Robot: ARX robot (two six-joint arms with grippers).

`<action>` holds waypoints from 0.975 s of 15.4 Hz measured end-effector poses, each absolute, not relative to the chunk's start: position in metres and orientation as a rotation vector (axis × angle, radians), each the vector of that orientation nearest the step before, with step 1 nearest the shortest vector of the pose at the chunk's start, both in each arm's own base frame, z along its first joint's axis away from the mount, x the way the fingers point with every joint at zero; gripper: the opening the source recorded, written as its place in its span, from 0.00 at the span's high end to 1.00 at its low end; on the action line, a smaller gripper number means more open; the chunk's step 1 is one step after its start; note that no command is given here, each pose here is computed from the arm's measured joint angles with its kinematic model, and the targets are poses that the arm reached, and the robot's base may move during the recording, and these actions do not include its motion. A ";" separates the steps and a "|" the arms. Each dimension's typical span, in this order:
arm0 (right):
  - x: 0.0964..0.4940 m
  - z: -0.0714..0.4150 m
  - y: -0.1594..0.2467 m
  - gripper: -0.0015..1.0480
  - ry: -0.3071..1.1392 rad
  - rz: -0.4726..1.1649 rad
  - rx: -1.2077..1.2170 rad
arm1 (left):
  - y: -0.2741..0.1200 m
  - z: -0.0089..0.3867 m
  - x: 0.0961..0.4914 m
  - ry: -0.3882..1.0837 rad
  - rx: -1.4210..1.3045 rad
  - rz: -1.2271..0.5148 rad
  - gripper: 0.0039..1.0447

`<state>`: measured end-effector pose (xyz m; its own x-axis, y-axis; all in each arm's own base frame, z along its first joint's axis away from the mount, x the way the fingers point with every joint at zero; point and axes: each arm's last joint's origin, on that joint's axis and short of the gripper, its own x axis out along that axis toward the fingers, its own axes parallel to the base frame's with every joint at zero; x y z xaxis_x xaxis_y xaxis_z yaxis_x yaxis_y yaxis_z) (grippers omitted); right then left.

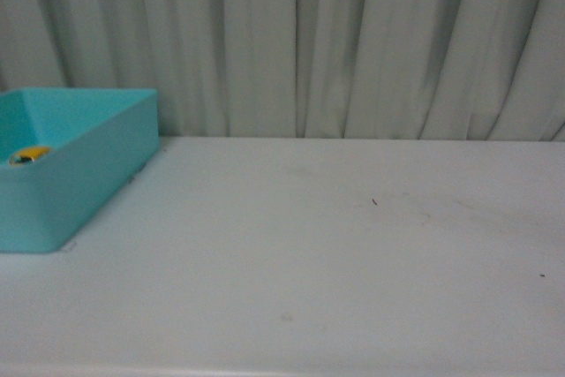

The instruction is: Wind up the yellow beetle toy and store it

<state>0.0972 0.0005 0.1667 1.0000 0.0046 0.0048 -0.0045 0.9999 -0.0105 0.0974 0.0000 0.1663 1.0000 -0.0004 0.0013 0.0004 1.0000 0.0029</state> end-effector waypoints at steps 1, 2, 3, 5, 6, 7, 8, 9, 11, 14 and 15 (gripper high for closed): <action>0.097 0.167 0.001 0.06 -0.004 0.005 -0.011 | 0.000 0.166 0.097 -0.001 0.002 0.001 0.06; 0.097 0.167 0.000 0.06 -0.005 0.005 -0.010 | 0.000 0.166 0.097 -0.001 0.002 0.000 0.06; 0.097 0.167 0.000 0.06 -0.005 0.005 -0.011 | 0.000 0.166 0.097 -0.001 0.002 0.001 0.06; 0.097 0.167 0.000 0.06 -0.005 0.005 -0.010 | 0.000 0.166 0.097 -0.001 0.003 0.000 0.06; 0.097 0.167 0.000 0.06 -0.004 0.005 -0.010 | 0.000 0.166 0.097 -0.001 0.002 0.000 0.06; 0.097 0.167 0.000 0.06 -0.005 0.005 -0.011 | 0.000 0.166 0.097 -0.002 0.002 0.001 0.06; 0.097 0.167 0.000 0.06 -0.004 0.005 -0.011 | 0.000 0.166 0.097 -0.001 0.002 0.000 0.06; 0.097 0.167 0.000 0.06 -0.004 0.005 -0.010 | 0.000 0.166 0.097 -0.001 0.003 -0.001 0.06; 0.097 0.167 0.000 0.06 -0.005 0.005 -0.011 | 0.000 0.166 0.097 -0.001 0.002 0.000 0.06; 0.097 0.167 0.000 0.06 -0.004 0.005 -0.010 | 0.000 0.166 0.097 -0.001 0.002 -0.001 0.06; 0.097 0.166 0.000 0.06 -0.002 0.005 -0.010 | 0.000 0.166 0.097 0.001 0.002 0.000 0.06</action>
<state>0.0972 0.0005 0.1664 1.0000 0.0046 0.0017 -0.0046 0.9999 -0.0101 0.0974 0.0000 0.1661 1.0000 0.0004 -0.0006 -0.0004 1.0000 0.0025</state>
